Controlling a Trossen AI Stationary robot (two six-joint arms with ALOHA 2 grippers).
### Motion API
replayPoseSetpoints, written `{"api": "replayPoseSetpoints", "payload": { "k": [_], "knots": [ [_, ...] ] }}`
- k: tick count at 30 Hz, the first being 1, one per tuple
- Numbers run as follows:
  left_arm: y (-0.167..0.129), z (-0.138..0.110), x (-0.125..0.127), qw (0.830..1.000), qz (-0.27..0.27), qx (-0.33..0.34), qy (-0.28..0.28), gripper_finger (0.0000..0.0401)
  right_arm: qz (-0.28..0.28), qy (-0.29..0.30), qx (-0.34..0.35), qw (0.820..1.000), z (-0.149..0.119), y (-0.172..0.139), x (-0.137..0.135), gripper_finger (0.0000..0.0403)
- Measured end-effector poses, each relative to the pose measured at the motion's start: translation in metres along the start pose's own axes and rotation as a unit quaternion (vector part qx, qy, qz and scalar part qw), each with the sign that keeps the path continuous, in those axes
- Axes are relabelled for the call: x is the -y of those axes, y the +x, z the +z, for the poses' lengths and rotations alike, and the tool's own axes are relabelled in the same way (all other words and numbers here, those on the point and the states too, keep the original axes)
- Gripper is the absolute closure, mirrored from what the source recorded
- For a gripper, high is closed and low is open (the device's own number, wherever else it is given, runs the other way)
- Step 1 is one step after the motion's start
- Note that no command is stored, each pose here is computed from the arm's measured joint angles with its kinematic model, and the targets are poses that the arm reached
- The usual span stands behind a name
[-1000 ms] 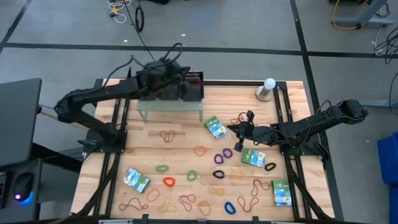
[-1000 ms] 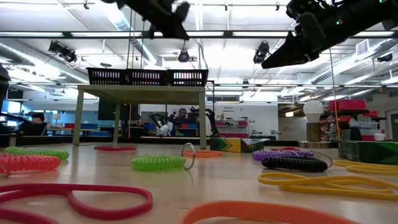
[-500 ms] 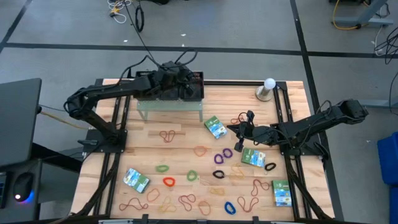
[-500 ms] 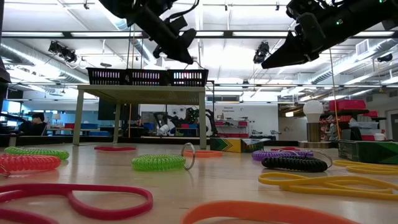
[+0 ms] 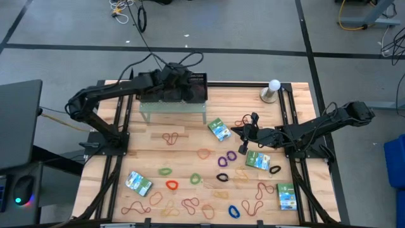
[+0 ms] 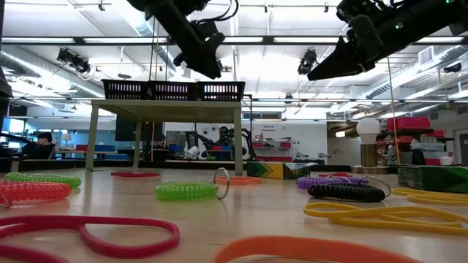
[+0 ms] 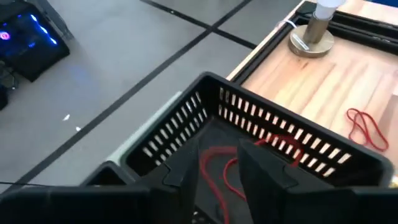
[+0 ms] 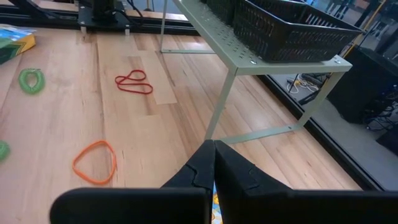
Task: Pick & Place Office Desk Supplies
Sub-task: Put the red rubber band into the right black bin on the shelf, then put the crayon box into the left black bin on the shelf
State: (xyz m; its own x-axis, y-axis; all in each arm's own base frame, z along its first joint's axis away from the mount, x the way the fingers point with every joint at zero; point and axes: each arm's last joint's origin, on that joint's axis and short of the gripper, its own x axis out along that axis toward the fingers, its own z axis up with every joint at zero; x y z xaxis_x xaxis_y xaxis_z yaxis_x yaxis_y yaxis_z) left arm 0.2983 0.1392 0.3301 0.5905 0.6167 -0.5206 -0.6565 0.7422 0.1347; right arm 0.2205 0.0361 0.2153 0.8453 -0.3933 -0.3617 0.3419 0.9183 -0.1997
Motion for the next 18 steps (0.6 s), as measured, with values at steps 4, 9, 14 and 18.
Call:
{"api": "replayPoseSetpoints", "payload": {
  "k": [4,9,14,18],
  "knots": [
    [-0.014,0.014,-0.004,0.999,-0.034,-0.027,-0.005,0.0271,0.000,0.000,0.000,1.000,0.000,0.000,0.000,0.0391],
    [-0.033,0.027,-0.005,0.995,-0.081,-0.052,0.018,0.0273,0.000,0.000,0.000,1.000,0.000,0.000,0.000,0.0391],
    [-0.055,0.027,0.024,0.987,-0.134,-0.043,0.080,0.0304,0.000,0.001,0.000,1.000,0.000,0.000,0.000,0.0391],
    [-0.063,0.007,0.056,0.970,-0.172,-0.064,0.159,0.0349,0.000,0.006,0.004,1.000,0.001,0.000,0.000,0.0391]
  ]
}}
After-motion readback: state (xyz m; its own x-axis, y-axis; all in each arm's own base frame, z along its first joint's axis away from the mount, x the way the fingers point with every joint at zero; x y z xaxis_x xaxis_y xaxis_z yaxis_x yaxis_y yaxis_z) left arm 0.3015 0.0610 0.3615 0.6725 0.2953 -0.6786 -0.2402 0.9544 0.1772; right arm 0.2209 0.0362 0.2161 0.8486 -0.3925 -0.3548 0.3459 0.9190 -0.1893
